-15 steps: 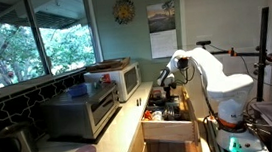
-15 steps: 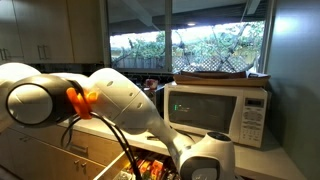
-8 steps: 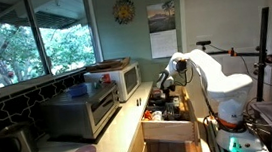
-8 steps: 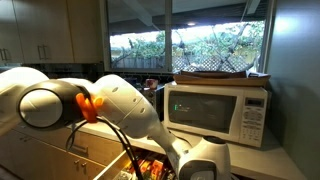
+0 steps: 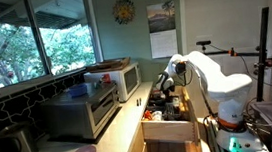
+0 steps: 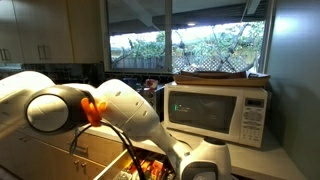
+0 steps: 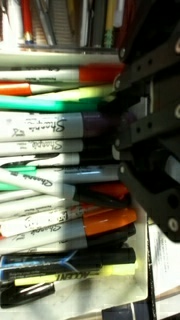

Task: Remove the purple marker from the box and put it on the counter

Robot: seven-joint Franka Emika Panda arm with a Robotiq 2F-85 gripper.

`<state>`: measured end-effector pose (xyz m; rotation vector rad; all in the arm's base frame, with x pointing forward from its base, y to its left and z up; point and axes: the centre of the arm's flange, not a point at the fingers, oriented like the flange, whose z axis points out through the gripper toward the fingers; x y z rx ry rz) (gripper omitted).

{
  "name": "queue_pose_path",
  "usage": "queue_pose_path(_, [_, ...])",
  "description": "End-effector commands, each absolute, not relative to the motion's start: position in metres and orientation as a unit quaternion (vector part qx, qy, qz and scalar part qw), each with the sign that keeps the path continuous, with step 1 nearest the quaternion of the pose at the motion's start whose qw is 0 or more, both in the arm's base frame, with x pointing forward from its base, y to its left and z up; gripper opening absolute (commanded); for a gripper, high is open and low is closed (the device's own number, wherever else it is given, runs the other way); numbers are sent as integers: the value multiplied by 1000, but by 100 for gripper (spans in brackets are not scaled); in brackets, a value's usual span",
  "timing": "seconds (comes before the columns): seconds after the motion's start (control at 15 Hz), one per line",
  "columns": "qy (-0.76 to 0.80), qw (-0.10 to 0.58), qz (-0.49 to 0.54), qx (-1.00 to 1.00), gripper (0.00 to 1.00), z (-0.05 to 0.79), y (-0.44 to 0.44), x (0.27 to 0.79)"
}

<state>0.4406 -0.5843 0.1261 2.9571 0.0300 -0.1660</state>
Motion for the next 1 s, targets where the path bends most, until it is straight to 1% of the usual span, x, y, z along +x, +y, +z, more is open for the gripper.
queue_pose_path(0.0, [19,90,-81,992,8,100,-585,444])
queue_pose_path(0.07, [21,91,-84,992,3,99,-585,444])
queue_pose_path(0.13, [23,91,-86,992,7,100,-585,445])
queue_pose_path(0.33, [18,88,-77,993,7,119,-597,441])
queue_pose_path(0.53, [11,64,-72,995,7,149,-623,428])
queue_pose_path(0.8, [15,31,1,999,7,188,-632,417])
queue_pose_path(0.93, [20,2,40,999,7,210,-637,409])
